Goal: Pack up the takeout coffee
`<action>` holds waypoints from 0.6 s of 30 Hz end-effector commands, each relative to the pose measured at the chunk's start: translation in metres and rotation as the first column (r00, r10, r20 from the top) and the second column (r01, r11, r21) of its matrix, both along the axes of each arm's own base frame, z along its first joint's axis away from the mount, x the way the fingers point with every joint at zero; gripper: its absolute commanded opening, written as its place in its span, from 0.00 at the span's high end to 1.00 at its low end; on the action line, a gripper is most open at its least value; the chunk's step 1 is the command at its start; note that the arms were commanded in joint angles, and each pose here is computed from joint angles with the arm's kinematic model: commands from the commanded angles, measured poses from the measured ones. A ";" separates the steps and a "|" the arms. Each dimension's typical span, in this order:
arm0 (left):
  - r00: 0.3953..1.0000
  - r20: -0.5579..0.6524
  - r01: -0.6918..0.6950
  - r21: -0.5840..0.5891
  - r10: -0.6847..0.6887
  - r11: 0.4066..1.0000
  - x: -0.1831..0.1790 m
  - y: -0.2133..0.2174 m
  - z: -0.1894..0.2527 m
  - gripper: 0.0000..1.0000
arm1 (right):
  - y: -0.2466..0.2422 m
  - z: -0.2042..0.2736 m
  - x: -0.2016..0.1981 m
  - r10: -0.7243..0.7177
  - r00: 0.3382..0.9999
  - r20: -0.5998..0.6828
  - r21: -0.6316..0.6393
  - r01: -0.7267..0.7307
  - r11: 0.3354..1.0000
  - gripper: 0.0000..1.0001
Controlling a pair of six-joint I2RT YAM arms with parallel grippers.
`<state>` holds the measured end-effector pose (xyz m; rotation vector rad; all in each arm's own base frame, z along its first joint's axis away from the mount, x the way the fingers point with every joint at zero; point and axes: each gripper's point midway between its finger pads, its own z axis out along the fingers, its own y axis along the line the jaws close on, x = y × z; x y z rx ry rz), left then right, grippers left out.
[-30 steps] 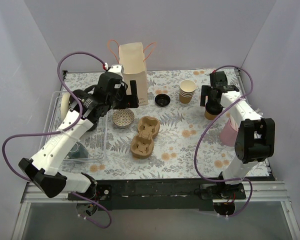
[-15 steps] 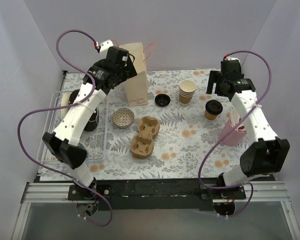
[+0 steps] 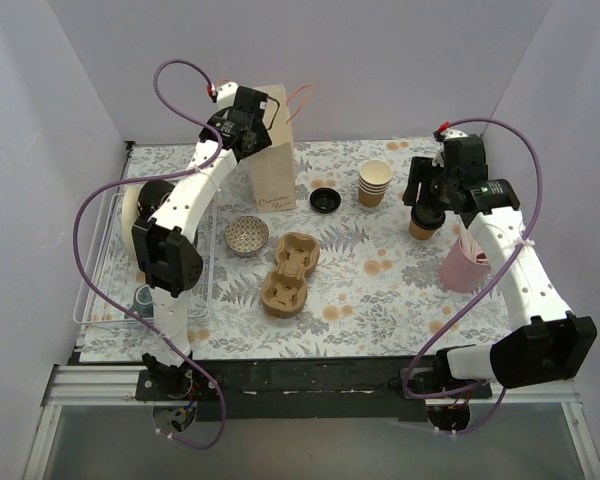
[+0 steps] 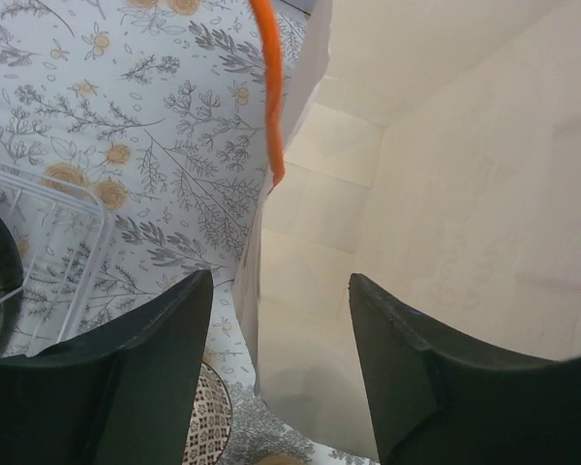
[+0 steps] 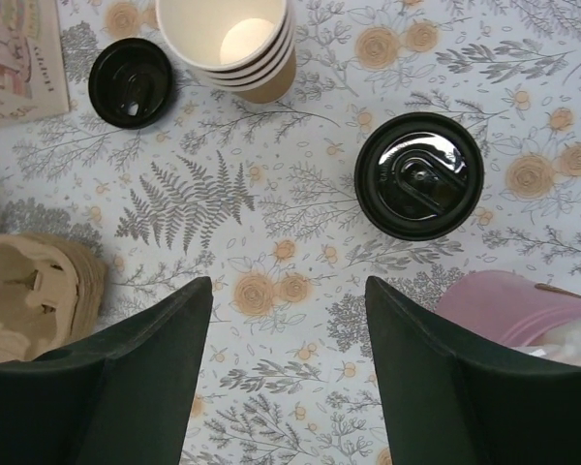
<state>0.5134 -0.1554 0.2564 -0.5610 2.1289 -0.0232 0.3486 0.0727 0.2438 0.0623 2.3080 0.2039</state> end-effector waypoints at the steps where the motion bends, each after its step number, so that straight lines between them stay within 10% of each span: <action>1: 0.994 0.096 0.041 0.026 -0.043 0.999 0.006 -0.002 0.036 0.47 | 0.014 0.019 -0.004 0.061 0.997 0.056 0.008 -0.062 0.998 0.32; 5: 0.989 0.129 0.067 0.034 -0.071 0.997 0.012 -0.005 0.046 0.73 | 0.021 0.025 -0.004 0.091 0.994 0.061 -0.016 -0.090 0.996 0.35; 18: 0.935 0.285 0.227 -0.029 -0.210 0.973 0.009 -0.030 0.108 1.00 | 0.039 0.037 0.000 0.153 0.985 0.081 -0.057 -0.149 0.987 0.36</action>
